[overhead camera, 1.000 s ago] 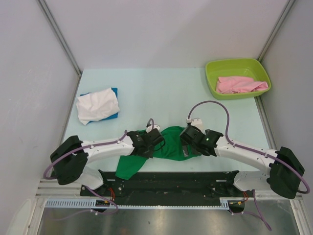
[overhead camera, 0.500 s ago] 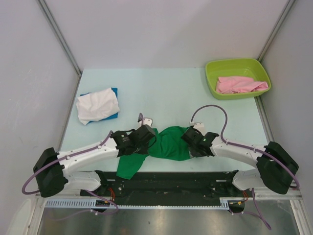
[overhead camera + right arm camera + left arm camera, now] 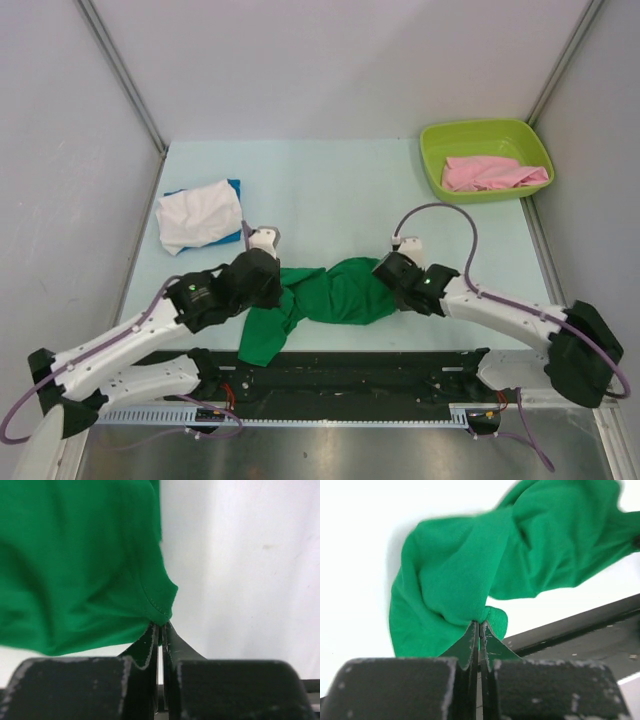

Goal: Fold and stack the t-shirts

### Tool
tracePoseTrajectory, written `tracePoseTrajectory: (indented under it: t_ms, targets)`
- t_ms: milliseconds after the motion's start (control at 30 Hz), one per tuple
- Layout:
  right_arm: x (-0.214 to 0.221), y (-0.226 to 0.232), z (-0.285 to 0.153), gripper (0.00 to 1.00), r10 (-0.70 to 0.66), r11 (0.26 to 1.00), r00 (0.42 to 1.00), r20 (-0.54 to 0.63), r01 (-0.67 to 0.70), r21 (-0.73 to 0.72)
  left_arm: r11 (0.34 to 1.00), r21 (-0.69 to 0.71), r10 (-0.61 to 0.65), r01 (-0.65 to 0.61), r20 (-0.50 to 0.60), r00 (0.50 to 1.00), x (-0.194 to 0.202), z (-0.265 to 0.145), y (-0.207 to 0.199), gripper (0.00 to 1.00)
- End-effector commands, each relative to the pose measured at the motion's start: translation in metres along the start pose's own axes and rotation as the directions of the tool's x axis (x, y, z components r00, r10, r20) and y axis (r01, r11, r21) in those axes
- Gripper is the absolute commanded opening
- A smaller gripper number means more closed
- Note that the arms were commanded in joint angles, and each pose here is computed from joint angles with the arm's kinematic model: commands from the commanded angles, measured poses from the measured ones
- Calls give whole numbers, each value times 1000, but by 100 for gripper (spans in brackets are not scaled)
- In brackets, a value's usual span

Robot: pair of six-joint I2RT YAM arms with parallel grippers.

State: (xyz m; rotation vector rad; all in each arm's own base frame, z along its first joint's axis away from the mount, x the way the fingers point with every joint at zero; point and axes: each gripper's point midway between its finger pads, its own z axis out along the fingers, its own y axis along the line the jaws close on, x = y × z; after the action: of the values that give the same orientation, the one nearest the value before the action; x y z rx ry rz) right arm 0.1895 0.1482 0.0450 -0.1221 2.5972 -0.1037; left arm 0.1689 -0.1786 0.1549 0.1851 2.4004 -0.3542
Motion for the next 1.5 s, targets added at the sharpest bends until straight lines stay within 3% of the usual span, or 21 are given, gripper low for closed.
tracePoseTrajectory:
  t_ms: [0, 67, 200, 267, 400, 567, 667, 767, 933, 1000, 1067, 1100, 1167, 1200, 1267, 1300, 1333, 1367, 1400, 1433, 1467]
  targets:
    - [-82, -9, -83, 0, 78, 997, 960, 271, -70, -38, 995, 82, -66, 52, 169, 983, -62, -58, -11, 0]
    - [-119, -15, -135, 0, 149, 987, 907, 394, -113, -112, 989, 139, -90, 59, 235, 968, -89, -88, -19, 0]
    - [-158, -26, -218, 0, 188, 968, 823, 536, -61, -245, 953, 303, -134, 16, 375, 917, -132, -149, -36, 0]
    - [-175, -35, -264, 0, 251, 941, 764, 594, -47, -336, 917, 400, -193, -7, 459, 867, -156, -195, -40, 1]
    - [-195, -47, -347, 0, 320, 869, 670, 670, 75, -489, 803, 566, -240, -187, 595, 767, -175, -288, -46, 0]
    - [-211, -61, -422, 0, 400, 782, 555, 729, 208, -587, 706, 623, -317, -335, 702, 638, -182, -370, -34, 0]
    - [-224, -63, -444, 0, 441, 765, 517, 734, 211, -608, 728, 612, -351, -310, 720, 598, -190, -381, -22, 0]
    - [-238, -58, -435, 0, 419, 807, 523, 743, 161, -568, 782, 575, -327, -240, 707, 627, -200, -355, -25, 0]
    - [-264, -58, -390, 0, 355, 914, 510, 784, -13, -405, 865, 473, -206, -164, 635, 745, -210, -255, -61, 0]
    - [-283, -57, -352, 0, 334, 935, 543, 770, -89, -343, 891, 435, -174, -133, 598, 783, -210, -214, -73, 0]
    - [-298, -55, -293, 0, 343, 933, 623, 703, -140, -332, 907, 413, -185, -77, 558, 809, -211, -172, -74, 0]
    - [-310, -69, -263, 0, 410, 903, 650, 640, -191, -385, 897, 435, -176, -74, 507, 844, -207, -149, -82, 0]
    - [-322, -77, -218, 0, 455, 882, 669, 587, -249, -400, 908, 419, -234, 19, 467, 853, -211, -102, -66, 1]
    - [-324, -76, -166, 0, 461, 877, 729, 506, -287, -386, 905, 424, -232, 37, 419, 878, -208, -75, -65, 0]
    - [-338, -98, -115, 0, 529, 842, 728, 437, -386, -377, 914, 367, -316, 173, 377, 871, -213, -21, -30, 0]
    - [-343, -97, -71, 21, 543, 832, 757, 363, -425, -357, 916, 338, -322, 217, 295, 900, -201, 22, -19, 3]
    - [-344, -105, -40, 50, 565, 819, 761, 318, -473, -325, 915, 307, -351, 260, 295, 888, -208, 42, -5, 13]
    - [-339, -105, -19, 79, 571, 815, 777, 263, -500, -292, 899, 248, -422, 360, 276, 863, -212, 61, 26, 62]
    - [-328, -105, 19, 99, 571, 816, 800, 183, -529, -232, 892, 177, -448, 417, 217, 867, -202, 96, 45, 88]
    - [-336, -105, 16, 100, 570, 819, 798, 195, -531, -219, 876, 110, -482, 469, 231, 845, -210, 101, 68, 100]
    - [-331, -106, 18, 100, 562, 826, 804, 195, -532, -188, 874, 78, -483, 479, 237, 843, -212, 106, 76, 100]
